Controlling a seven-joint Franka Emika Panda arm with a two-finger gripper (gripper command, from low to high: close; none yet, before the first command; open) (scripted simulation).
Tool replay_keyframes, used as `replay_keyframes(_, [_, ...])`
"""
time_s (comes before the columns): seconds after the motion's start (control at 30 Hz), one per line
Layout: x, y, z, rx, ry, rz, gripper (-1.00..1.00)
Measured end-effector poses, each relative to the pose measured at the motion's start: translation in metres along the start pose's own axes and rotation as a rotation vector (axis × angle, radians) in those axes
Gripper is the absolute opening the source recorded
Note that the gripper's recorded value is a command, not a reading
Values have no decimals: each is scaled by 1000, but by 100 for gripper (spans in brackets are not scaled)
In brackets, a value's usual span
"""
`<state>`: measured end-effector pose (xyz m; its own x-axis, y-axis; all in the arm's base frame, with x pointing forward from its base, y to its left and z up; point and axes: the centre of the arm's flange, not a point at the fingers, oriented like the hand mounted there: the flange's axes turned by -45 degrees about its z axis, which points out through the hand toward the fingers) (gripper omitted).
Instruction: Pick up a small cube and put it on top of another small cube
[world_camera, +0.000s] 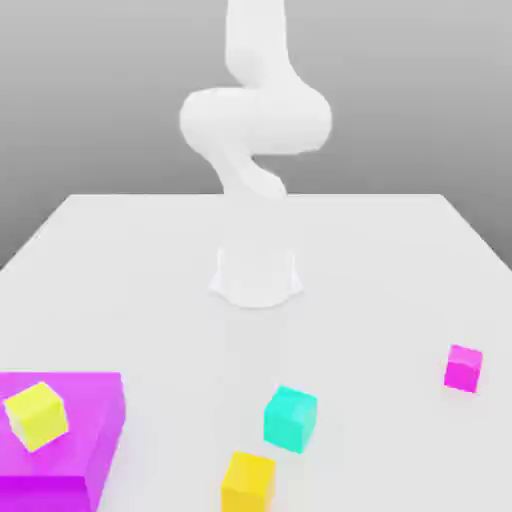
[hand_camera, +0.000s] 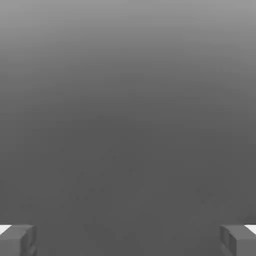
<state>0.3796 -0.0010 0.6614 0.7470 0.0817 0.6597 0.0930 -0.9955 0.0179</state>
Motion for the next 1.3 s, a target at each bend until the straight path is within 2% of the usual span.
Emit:
replay_keyframes(0.17, [-40, -9, 125, 110, -168, -220, 0])
replay_keyframes(0.37, [-120, -34, 240, 222, -348, -483, 0])
replay_keyframes(0.53, [-206, -51, 307, 304, -493, -713, 0])
replay_keyframes(0.7, [-293, -58, 343, 375, -627, -939, 0])
replay_keyframes(1.0, [-320, -57, 370, 413, -654, -958, 0])
replay_keyframes(1.3, [-341, -57, 391, 401, -651, -961, 0])
